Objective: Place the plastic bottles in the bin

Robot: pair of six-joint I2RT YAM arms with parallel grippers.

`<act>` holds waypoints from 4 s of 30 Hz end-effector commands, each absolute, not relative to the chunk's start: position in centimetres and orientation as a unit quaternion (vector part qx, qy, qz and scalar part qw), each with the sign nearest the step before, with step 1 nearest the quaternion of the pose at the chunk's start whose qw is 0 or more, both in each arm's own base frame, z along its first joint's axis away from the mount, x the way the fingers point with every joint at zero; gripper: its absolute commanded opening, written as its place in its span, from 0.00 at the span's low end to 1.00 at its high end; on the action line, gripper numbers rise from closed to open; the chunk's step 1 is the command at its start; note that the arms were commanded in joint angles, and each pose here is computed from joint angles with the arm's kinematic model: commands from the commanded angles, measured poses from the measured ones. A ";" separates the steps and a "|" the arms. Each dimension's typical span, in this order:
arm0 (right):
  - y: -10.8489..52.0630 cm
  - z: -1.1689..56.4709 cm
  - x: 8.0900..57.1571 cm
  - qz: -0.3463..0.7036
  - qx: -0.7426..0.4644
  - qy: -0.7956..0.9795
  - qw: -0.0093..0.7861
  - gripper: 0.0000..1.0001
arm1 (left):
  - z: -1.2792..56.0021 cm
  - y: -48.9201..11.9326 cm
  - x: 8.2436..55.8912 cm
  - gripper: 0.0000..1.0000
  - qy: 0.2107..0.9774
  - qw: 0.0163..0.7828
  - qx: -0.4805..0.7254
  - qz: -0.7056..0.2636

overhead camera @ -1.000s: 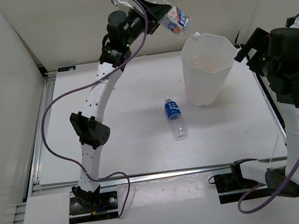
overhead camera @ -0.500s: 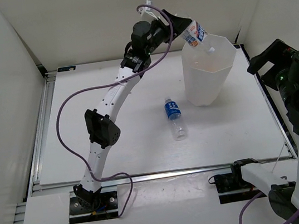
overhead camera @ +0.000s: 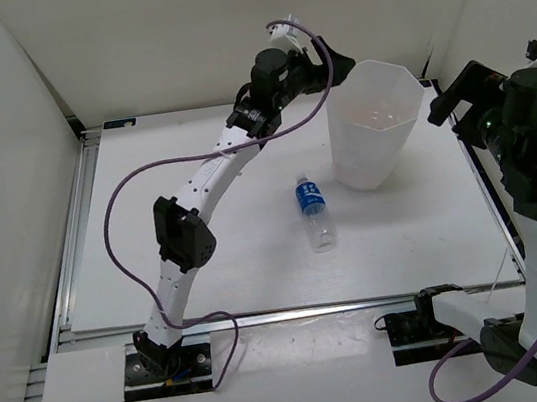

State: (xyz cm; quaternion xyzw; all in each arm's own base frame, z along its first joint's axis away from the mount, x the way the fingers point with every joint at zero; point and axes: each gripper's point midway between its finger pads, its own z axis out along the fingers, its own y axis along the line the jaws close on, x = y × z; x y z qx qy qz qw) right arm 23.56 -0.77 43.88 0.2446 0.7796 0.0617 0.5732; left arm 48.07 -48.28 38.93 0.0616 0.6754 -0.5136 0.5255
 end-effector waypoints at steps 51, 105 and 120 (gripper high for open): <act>5.8 42.7 26.1 0.098 0.071 0.804 0.582 1.00 | 9.7 -41.3 34.3 1.00 0.924 0.091 0.108 -0.354; 3.8 40.3 24.8 0.061 0.088 0.813 0.572 1.00 | 10.5 -42.8 40.5 1.00 0.899 0.073 -0.146 -0.406; 3.2 39.8 24.8 0.047 0.096 0.815 0.569 1.00 | 6.9 -45.2 39.4 1.00 0.905 0.042 -0.128 -0.404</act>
